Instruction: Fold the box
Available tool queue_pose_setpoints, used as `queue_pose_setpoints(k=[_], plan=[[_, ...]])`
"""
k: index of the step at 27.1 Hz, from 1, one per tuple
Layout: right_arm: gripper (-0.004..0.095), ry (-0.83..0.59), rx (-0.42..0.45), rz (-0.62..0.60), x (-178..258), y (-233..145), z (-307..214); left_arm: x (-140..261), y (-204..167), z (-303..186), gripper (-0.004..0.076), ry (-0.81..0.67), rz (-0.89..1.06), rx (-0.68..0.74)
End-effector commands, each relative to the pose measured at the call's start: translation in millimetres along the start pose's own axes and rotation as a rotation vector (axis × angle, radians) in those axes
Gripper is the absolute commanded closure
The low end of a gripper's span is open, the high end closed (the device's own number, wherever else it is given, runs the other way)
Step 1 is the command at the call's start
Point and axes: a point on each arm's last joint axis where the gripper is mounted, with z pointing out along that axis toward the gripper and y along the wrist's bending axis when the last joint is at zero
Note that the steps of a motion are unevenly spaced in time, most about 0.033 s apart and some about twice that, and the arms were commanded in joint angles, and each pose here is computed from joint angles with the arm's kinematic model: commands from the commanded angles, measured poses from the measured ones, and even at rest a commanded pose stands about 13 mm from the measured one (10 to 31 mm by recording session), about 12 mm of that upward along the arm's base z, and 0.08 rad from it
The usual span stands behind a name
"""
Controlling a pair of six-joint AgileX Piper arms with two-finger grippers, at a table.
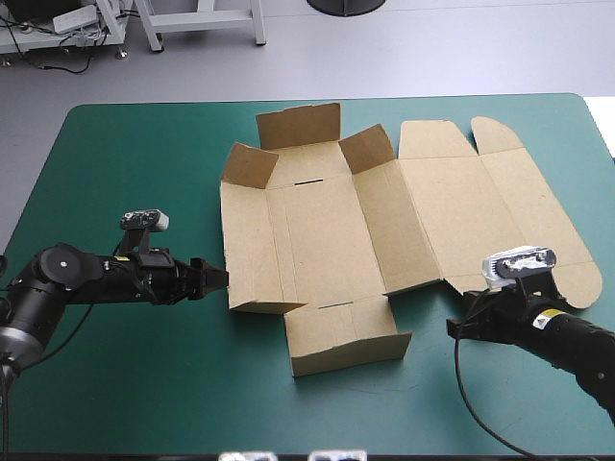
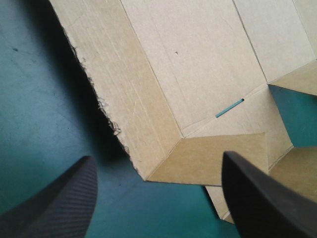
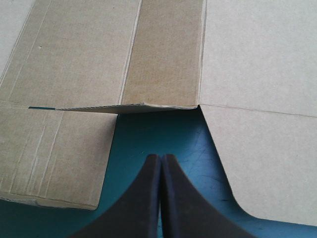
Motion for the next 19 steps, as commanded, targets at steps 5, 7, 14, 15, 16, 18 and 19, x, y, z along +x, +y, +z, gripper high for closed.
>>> queue_pose_setpoints(k=[5,7,14,15,16,18,19], plan=[[0.0928,-0.081,0.005,0.005,-13.6,0.9,-6.4,-16.3,-3.6,8.4,0.0156,-0.038,-0.046,0.106],[0.0928,-0.081,0.005,0.005,-13.6,0.9,-6.4,-18.4,-1.5,16.7,0.0156,-0.015,-0.051,0.146],[0.0928,-0.081,0.005,0.005,-13.6,0.9,-6.4,-22.4,13.4,44.3,0.0157,0.051,-0.066,0.191],[0.0928,-0.079,0.005,0.005,-13.4,0.9,-6.4,-22.7,15.3,47.5,0.0157,0.058,-0.066,0.194],[0.0928,-0.077,0.004,0.005,-13.3,1.0,-6.3,-22.8,19.8,53.7,0.0157,0.074,-0.072,0.191],[0.0928,-0.075,0.003,0.005,-13.1,1.0,-6.3,-22.7,25.9,62.1,0.0157,0.094,-0.077,0.186],[0.0928,-0.075,0.003,0.005,-13.1,1.0,-6.3,-22.8,28.0,64.6,0.0157,0.098,-0.081,0.182]])
